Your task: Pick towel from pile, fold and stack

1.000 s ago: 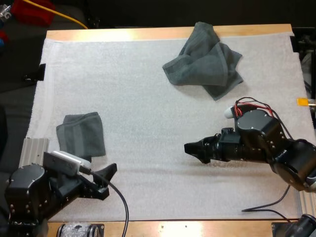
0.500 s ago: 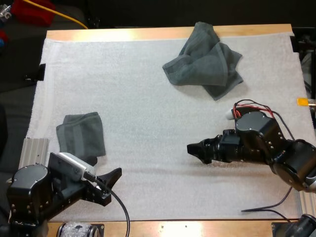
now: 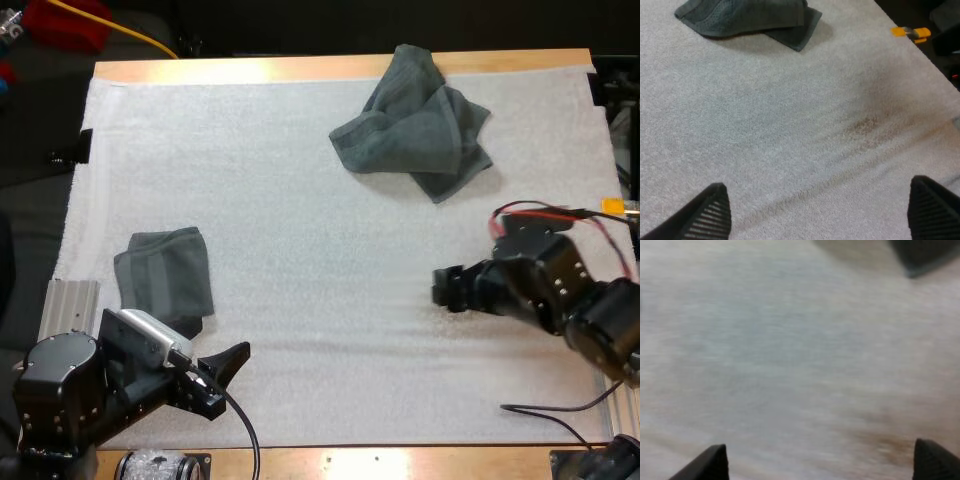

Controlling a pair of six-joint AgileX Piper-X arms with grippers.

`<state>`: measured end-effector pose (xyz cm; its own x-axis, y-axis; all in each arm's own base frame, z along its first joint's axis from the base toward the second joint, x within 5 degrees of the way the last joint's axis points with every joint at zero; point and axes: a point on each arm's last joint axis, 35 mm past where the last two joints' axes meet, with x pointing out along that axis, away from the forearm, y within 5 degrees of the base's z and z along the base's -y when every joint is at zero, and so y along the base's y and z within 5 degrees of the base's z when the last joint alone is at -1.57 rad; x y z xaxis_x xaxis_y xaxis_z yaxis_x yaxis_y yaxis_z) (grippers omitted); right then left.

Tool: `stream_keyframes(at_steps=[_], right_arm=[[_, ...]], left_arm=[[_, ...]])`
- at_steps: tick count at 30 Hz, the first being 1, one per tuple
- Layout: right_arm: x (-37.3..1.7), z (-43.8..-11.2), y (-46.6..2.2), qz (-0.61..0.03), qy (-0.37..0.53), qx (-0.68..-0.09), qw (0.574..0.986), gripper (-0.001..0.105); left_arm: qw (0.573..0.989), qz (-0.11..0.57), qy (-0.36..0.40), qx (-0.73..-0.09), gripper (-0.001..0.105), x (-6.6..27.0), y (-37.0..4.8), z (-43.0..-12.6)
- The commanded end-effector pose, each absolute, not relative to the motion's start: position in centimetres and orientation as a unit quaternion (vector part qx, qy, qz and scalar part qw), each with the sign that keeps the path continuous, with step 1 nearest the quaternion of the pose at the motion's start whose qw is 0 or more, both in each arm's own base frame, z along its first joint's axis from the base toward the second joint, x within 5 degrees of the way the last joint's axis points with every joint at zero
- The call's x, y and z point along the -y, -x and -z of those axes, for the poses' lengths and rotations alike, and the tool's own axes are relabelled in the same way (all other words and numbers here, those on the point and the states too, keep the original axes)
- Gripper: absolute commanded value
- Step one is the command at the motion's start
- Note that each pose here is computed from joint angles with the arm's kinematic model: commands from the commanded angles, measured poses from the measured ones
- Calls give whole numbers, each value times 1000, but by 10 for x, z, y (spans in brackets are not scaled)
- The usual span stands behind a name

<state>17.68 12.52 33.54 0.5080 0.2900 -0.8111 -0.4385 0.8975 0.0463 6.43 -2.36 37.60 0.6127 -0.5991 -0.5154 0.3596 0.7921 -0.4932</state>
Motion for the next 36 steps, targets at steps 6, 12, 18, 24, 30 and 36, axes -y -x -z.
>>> stream_keyframes(at_steps=[6,12,18,24,30,36], right_arm=[[-93,-337,-184,-167,101,-461,866,71],[-65,-348,-182,-123,85,-441,885,71],[-35,-359,-172,-70,65,-425,900,71],[-12,-368,-155,-27,60,-414,908,71],[0,-377,-133,-5,77,-395,915,71],[2,-384,-111,2,80,-373,924,71]], left_arm=[[884,275,170,-337,71,24,-64,-378],[900,236,149,-335,71,21,-65,-377],[915,184,132,-334,71,18,-67,-376],[926,151,106,-330,71,15,-68,-376],[934,118,83,-327,71,12,-68,-375],[945,52,34,-321,71,7,-69,-376]])
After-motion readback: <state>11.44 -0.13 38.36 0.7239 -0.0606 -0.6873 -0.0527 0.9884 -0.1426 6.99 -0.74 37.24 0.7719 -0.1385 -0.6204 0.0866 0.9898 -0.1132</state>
